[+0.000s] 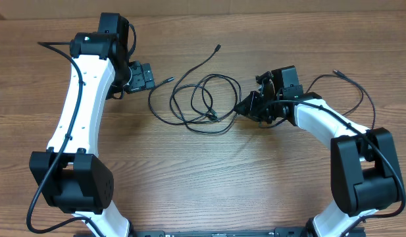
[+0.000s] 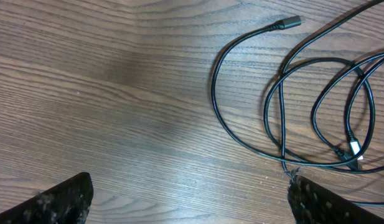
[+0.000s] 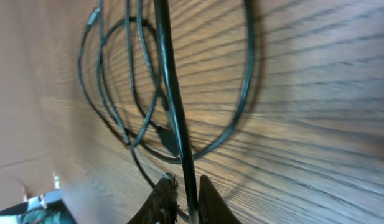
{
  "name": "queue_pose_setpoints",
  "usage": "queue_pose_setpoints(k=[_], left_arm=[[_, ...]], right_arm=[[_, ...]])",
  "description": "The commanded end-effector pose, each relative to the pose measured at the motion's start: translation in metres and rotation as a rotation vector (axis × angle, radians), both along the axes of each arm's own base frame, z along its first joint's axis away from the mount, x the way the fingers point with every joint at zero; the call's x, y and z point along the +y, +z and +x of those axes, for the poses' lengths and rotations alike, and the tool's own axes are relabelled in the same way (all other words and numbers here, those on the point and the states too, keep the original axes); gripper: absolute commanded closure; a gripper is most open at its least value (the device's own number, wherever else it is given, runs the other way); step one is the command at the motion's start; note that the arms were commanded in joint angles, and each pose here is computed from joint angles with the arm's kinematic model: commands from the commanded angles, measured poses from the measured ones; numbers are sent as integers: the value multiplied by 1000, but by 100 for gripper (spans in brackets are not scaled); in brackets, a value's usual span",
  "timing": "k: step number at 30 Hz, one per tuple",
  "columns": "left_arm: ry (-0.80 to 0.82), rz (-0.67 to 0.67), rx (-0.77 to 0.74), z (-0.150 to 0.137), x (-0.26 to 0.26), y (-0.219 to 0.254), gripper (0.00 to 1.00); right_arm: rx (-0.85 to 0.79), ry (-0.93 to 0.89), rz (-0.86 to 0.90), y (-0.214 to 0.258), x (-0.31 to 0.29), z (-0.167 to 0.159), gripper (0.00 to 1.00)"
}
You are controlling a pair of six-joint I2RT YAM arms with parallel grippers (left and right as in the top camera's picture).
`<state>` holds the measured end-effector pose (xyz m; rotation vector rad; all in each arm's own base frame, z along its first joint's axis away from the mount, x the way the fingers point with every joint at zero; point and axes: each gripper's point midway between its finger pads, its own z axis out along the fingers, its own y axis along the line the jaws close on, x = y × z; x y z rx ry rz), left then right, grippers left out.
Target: Untangle cables
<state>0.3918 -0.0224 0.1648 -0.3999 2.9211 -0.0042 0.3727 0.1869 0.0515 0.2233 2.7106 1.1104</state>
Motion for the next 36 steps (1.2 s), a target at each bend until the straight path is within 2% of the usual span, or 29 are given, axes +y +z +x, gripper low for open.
queue_pose_setpoints(k=[1, 8, 10, 12, 16, 20, 21, 25, 26, 29, 36], left_arm=[[11, -7, 13, 0, -3, -5, 0], [11, -7, 13, 0, -3, -5, 0], [11, -7, 13, 0, -3, -5, 1], [11, -7, 13, 0, -3, -5, 0], [11, -7, 13, 0, -3, -5, 0], [11, -7, 13, 0, -3, -5, 1], [11, -7, 13, 0, -3, -5, 1], [11, -7, 14, 0, -3, -5, 0], [11, -7, 13, 0, -3, -5, 0], [11, -7, 13, 0, -3, -5, 1], [11, -7, 13, 0, -3, -5, 0]], right_arm=[[35, 28, 58, -7, 8, -5, 88], [63, 32, 60, -25, 9, -5, 87], [66, 31, 59, -28, 9, -5, 89], [69, 33, 62, -27, 10, -5, 96], [103, 94, 205, -7, 25, -16, 96], [40, 194, 368, 43, 41, -19, 96], [-14, 227, 402, 69, 45, -19, 96], [-141, 286, 456, 123, 48, -23, 96], [-237, 315, 474, 158, 48, -27, 96], [-344, 339, 479, 197, 47, -33, 96], [-717, 412, 497, 314, 41, -62, 96]])
